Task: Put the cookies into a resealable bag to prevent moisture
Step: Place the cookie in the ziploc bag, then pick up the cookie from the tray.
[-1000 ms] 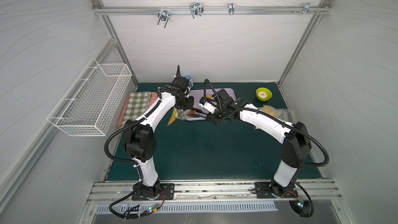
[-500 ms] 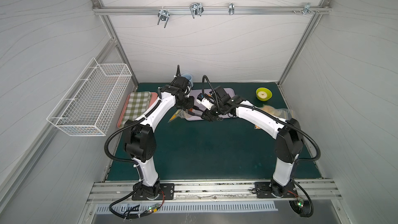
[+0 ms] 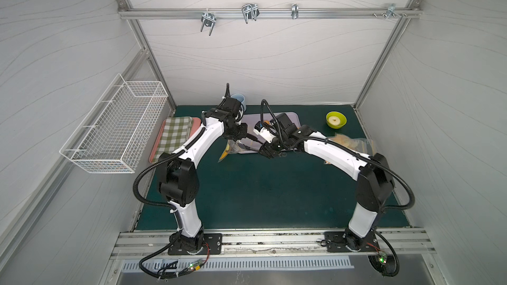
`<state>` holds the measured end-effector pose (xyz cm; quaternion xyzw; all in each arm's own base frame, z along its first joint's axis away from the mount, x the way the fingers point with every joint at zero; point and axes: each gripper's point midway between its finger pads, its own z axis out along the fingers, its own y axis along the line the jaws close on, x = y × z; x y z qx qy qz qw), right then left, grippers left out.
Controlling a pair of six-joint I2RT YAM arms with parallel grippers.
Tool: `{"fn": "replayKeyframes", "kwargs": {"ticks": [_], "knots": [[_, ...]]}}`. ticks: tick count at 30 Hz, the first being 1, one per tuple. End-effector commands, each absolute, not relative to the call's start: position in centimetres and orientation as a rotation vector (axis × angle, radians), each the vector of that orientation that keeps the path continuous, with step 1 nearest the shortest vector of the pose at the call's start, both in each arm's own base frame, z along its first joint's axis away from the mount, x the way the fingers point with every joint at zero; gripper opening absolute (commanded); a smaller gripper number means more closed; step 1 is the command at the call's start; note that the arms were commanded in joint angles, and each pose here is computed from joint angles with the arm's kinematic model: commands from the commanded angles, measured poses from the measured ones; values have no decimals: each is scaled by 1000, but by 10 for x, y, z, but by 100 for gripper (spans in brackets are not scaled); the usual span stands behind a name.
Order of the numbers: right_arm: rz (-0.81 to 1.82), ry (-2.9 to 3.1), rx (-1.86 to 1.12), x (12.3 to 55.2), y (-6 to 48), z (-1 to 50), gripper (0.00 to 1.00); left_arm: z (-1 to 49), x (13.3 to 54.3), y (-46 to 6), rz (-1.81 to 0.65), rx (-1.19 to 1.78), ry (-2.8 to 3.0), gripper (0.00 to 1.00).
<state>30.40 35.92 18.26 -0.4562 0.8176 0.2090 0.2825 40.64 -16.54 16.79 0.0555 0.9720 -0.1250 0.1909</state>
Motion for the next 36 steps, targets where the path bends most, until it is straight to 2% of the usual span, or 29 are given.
{"fn": "replayKeyframes", "kwargs": {"ticks": [1, 8, 15, 26, 36], "knots": [[545, 2099, -1102, 297, 335, 231, 58, 167, 413, -156, -283, 118, 2735, 0], [466, 2093, -860, 284, 279, 244, 58, 165, 415, -147, -254, 68, 2744, 0], [325, 2270, -607, 348, 238, 210, 58, 170, 415, -138, -213, 19, 2734, 0], [294, 2396, -618, 442, 271, 148, 59, 182, 418, -105, -140, -143, 2678, 0], [287, 2441, -700, 477, 300, 117, 61, 213, 411, -36, 187, -360, 2516, 0]]}}
